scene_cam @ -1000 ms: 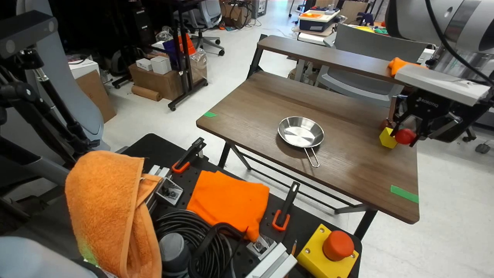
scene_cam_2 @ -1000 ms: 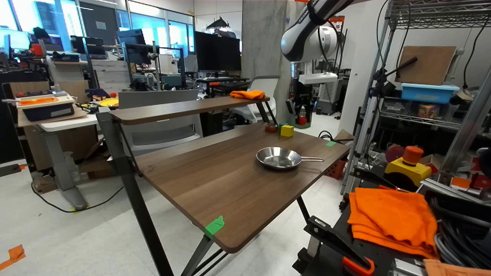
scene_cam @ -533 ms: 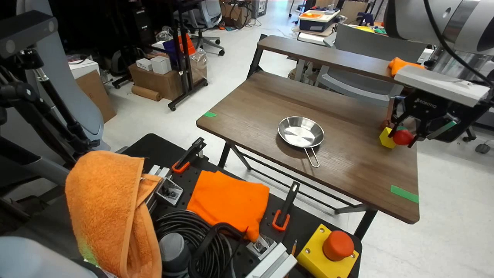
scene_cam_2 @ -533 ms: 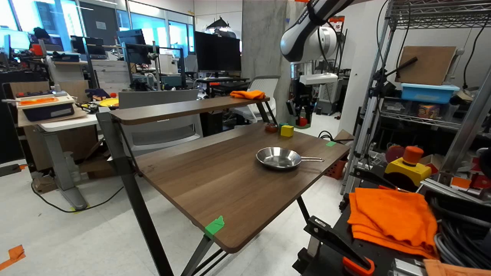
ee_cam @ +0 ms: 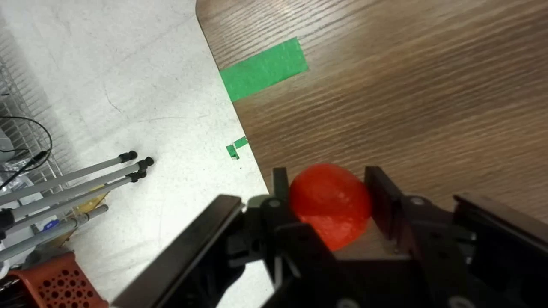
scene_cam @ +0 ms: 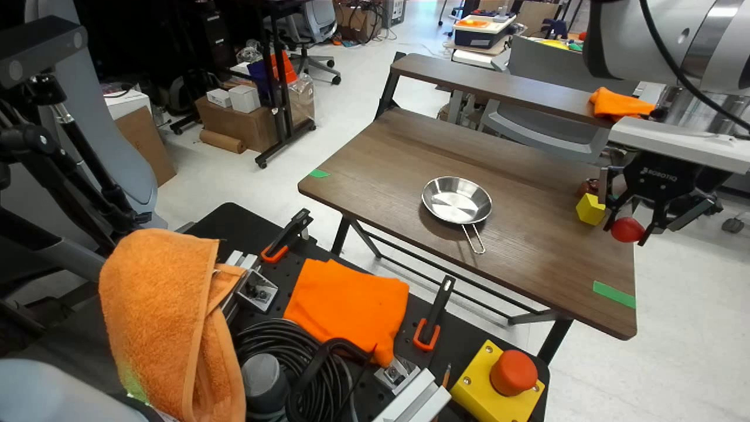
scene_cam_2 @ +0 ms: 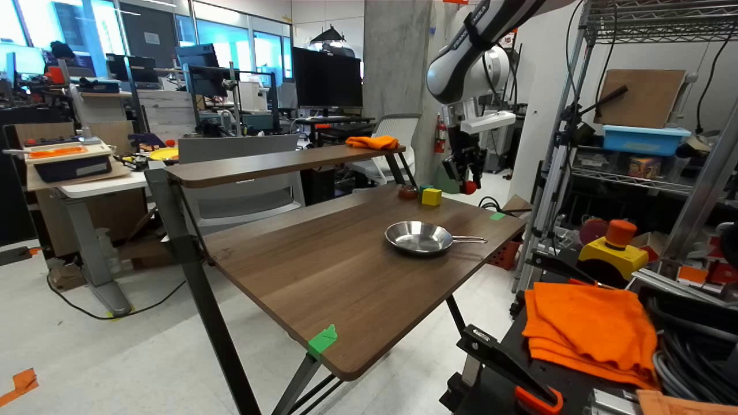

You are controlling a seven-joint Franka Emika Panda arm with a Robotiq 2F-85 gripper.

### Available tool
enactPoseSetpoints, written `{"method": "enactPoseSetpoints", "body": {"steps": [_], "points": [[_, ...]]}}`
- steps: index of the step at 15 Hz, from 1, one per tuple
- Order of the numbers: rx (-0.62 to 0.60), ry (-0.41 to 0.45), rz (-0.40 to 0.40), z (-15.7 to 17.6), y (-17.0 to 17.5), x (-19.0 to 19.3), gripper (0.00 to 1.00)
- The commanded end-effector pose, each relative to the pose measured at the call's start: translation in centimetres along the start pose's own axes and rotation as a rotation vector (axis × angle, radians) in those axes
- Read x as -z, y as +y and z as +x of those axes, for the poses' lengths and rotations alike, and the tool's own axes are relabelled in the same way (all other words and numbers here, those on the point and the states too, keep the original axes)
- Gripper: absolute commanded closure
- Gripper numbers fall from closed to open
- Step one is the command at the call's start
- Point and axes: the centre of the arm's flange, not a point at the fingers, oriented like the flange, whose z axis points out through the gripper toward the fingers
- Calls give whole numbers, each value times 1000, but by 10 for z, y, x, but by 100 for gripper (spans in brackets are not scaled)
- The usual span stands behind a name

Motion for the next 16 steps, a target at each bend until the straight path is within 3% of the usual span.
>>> {"method": "enactPoseSetpoints", "body": {"steps": [1,16], "points": [[26,-39,-44,6,-1,-7,78],[50,-62,-74,9,-6,-25,78]]}}
